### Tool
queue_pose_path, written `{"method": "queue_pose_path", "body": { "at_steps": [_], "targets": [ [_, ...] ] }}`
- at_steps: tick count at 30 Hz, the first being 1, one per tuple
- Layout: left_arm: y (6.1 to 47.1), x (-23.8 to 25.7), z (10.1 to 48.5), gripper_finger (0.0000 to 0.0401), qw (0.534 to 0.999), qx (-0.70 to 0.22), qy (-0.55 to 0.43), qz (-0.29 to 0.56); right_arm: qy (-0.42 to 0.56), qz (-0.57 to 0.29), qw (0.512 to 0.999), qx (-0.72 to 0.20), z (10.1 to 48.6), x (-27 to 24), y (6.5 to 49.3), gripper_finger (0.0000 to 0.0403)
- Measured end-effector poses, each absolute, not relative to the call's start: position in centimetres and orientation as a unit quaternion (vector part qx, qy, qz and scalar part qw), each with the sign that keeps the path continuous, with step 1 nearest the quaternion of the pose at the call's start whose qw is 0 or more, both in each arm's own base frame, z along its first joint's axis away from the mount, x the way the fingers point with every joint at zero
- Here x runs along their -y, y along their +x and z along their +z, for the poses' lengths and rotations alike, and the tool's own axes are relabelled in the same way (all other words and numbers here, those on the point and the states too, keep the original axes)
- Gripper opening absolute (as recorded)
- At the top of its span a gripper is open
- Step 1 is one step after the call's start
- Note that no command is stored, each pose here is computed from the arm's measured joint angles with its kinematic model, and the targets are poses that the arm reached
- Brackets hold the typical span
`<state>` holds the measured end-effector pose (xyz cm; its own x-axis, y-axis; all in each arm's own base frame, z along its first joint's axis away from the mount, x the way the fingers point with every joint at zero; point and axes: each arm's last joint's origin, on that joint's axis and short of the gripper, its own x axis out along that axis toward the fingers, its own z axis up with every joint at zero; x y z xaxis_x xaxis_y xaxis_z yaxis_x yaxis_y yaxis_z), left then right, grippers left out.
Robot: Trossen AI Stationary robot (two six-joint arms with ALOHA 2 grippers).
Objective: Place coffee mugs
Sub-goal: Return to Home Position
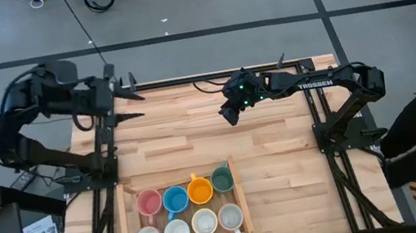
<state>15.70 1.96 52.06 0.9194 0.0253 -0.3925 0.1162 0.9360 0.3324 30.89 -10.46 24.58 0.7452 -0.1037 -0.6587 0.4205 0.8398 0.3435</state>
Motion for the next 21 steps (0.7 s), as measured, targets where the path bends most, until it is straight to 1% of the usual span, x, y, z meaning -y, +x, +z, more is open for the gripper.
{"method": "queue_pose_path", "body": {
  "at_steps": [4, 10, 16, 21],
  "targets": [
    [14.3, -2.3, 52.0, 0.0181, 0.964, -0.205, 0.166, -0.024, 0.243, -0.145, 0.903, -0.324, 24.6, 10.5, 30.9, 0.0135],
    [12.6, -2.9, 50.2, 0.0181, 0.966, -0.202, 0.159, 0.003, 0.243, -0.145, 0.903, -0.324, 24.6, 10.5, 30.9, 0.0135],
    [10.4, -2.9, 47.0, 0.0181, 0.969, -0.19, 0.152, 0.037, 0.242, -0.145, 0.903, -0.324, 24.6, 10.5, 30.9, 0.0135],
    [8.8, -2.4, 43.3, 0.0181, 0.975, -0.182, 0.124, 0.044, 0.241, -0.145, 0.903, -0.324, 24.6, 10.5, 30.9, 0.0135]
  ]
}}
